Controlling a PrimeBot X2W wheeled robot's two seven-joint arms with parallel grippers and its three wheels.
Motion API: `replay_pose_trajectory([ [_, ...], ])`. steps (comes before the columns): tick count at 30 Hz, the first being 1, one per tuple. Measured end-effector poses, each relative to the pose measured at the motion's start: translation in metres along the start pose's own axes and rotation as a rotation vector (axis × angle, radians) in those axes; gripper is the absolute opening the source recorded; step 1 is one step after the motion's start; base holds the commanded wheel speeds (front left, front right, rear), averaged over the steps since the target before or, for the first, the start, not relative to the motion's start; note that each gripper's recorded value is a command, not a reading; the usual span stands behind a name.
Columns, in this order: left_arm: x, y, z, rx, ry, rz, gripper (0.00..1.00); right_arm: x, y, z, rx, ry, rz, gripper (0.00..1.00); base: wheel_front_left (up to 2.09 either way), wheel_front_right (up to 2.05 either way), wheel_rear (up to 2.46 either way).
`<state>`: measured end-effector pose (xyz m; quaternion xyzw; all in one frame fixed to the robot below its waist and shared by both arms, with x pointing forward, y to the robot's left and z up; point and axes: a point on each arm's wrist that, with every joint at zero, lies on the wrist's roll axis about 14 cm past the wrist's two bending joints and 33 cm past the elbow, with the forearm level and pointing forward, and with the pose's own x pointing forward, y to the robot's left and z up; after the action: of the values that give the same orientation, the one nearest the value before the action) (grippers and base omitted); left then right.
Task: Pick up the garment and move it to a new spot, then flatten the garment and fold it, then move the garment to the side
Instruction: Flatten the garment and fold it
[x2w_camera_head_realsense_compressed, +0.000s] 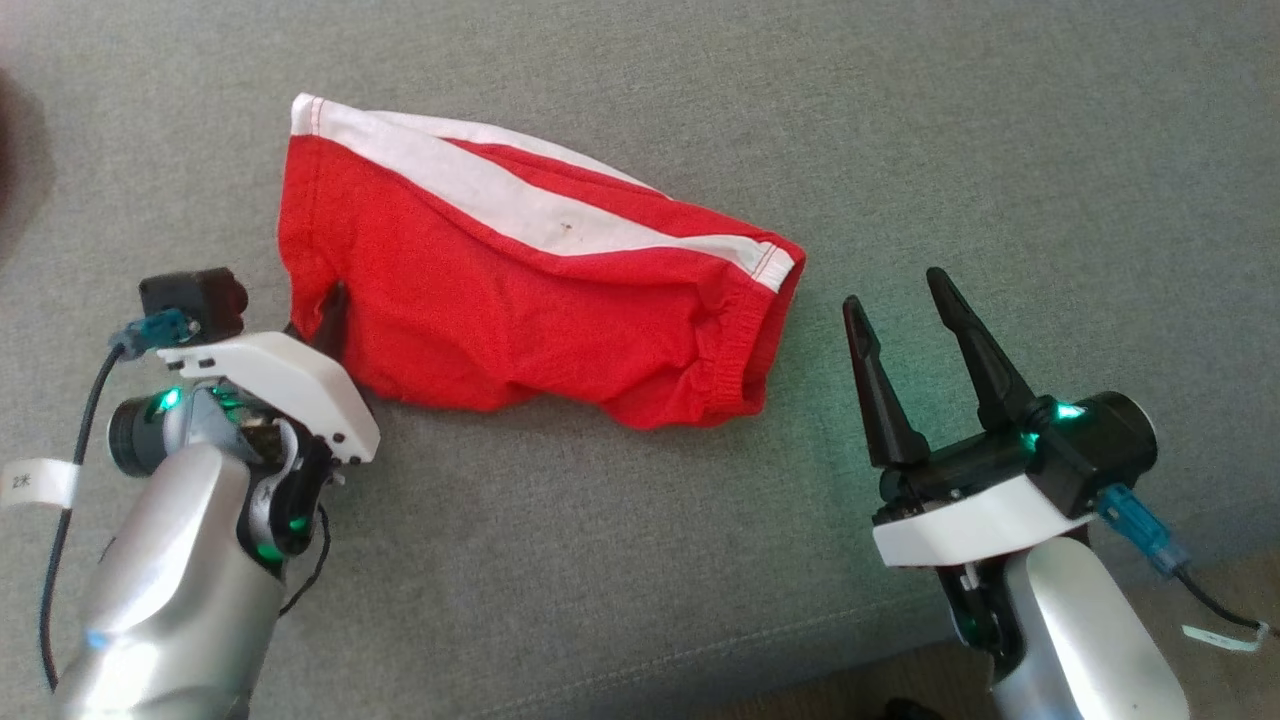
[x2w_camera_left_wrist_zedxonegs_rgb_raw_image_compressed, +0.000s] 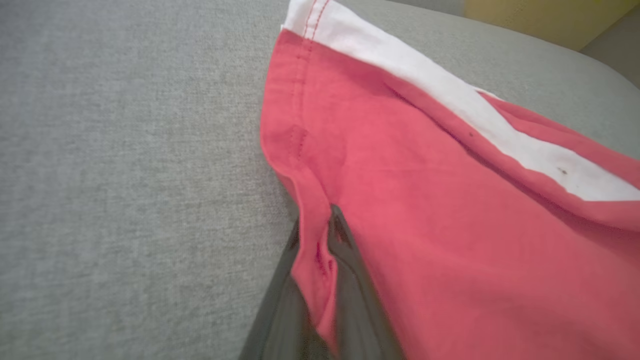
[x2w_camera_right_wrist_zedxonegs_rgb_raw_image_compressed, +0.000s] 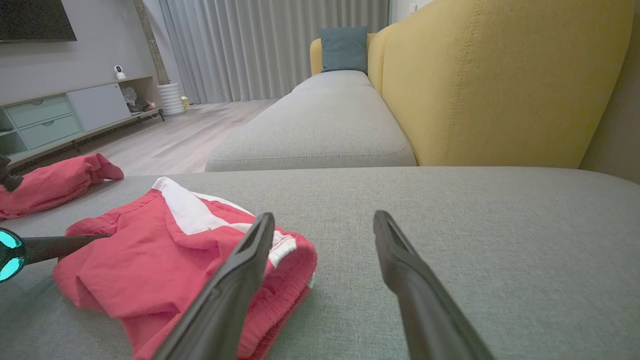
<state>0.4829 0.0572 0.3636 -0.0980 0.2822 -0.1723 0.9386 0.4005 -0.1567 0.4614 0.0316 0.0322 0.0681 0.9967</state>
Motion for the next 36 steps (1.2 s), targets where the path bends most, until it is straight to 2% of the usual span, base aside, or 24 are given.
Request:
replay_pose_trajectory([
  [7, -0.006, -0.004, 0.009, 0.020, -0.028, 0.005, 0.00, -0.001, 0.001, 0.005, -0.002, -0.015, 0.002, 1.00, 0.00, 0.00, 0.00],
  [11, -0.024, -0.001, 0.017, 0.003, -0.094, 0.034, 0.00, 0.001, 0.004, 0.012, -0.011, -0.036, 0.013, 1.00, 0.00, 0.00, 0.00],
  [20, -0.079, 0.014, -0.011, -0.074, -0.121, 0.135, 0.00, 0.005, 0.020, 0.018, -0.014, -0.043, 0.063, 1.00, 0.00, 0.00, 0.00],
  [25, -0.103, 0.012, -0.028, -0.167, -0.134, 0.204, 0.00, 0.008, 0.031, 0.018, -0.017, -0.029, 0.098, 1.00, 0.00, 0.00, 0.00],
  [31, -0.109, 0.010, -0.029, -0.193, -0.155, 0.225, 0.00, 0.010, 0.025, 0.017, -0.029, -0.001, 0.083, 1.00, 0.00, 0.00, 0.00],
  [32, -0.110, 0.009, -0.029, -0.201, -0.162, 0.226, 0.17, 0.010, 0.024, 0.017, -0.030, 0.005, 0.079, 1.00, 0.00, 0.00, 0.00],
  [33, -0.110, 0.009, -0.028, -0.207, -0.171, 0.228, 0.71, 0.010, 0.023, 0.017, -0.030, 0.010, 0.076, 1.00, 0.00, 0.00, 0.00],
  [34, -0.111, 0.009, -0.026, -0.207, -0.181, 0.233, 0.71, 0.009, 0.022, 0.017, -0.031, 0.013, 0.072, 1.00, 0.00, 0.00, 0.00],
  [35, -0.112, 0.010, -0.023, -0.206, -0.199, 0.238, 1.00, 0.009, 0.020, 0.018, -0.032, 0.013, 0.066, 1.00, 0.00, 0.00, 0.00],
  [36, -0.113, 0.010, -0.020, -0.204, -0.217, 0.240, 1.00, 0.009, 0.018, 0.018, -0.032, 0.016, 0.060, 1.00, 0.00, 0.00, 0.00],
])
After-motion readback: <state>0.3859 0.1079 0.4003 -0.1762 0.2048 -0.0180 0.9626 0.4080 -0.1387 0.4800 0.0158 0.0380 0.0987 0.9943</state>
